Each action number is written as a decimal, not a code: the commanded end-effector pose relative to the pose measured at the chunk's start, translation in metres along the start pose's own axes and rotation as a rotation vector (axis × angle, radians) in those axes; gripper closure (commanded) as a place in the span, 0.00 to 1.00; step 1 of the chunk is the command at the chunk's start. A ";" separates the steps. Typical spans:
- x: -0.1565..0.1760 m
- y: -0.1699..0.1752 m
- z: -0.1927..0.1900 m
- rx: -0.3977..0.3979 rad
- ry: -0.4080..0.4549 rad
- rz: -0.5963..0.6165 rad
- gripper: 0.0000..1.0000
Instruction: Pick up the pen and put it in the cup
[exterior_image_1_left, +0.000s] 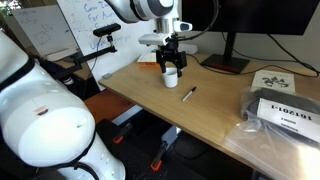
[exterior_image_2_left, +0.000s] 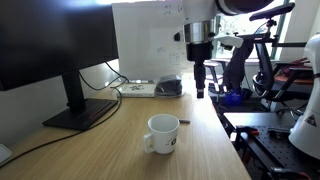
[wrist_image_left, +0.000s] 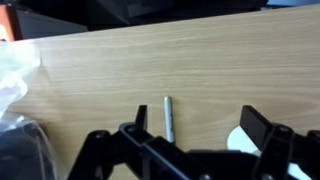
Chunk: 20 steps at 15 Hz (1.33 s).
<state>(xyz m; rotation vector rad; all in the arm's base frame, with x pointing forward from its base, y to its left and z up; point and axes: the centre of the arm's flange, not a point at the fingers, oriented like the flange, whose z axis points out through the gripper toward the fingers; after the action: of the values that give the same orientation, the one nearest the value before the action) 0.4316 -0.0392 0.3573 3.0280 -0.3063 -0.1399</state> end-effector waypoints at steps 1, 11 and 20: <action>0.034 0.009 0.042 0.000 0.025 -0.059 0.00; 0.048 0.006 0.076 0.011 0.024 -0.037 0.00; 0.108 0.035 0.115 0.060 0.046 0.039 0.19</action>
<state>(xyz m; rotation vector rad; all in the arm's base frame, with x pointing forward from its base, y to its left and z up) 0.4975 -0.0981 0.2487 3.0391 -0.3748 -0.0794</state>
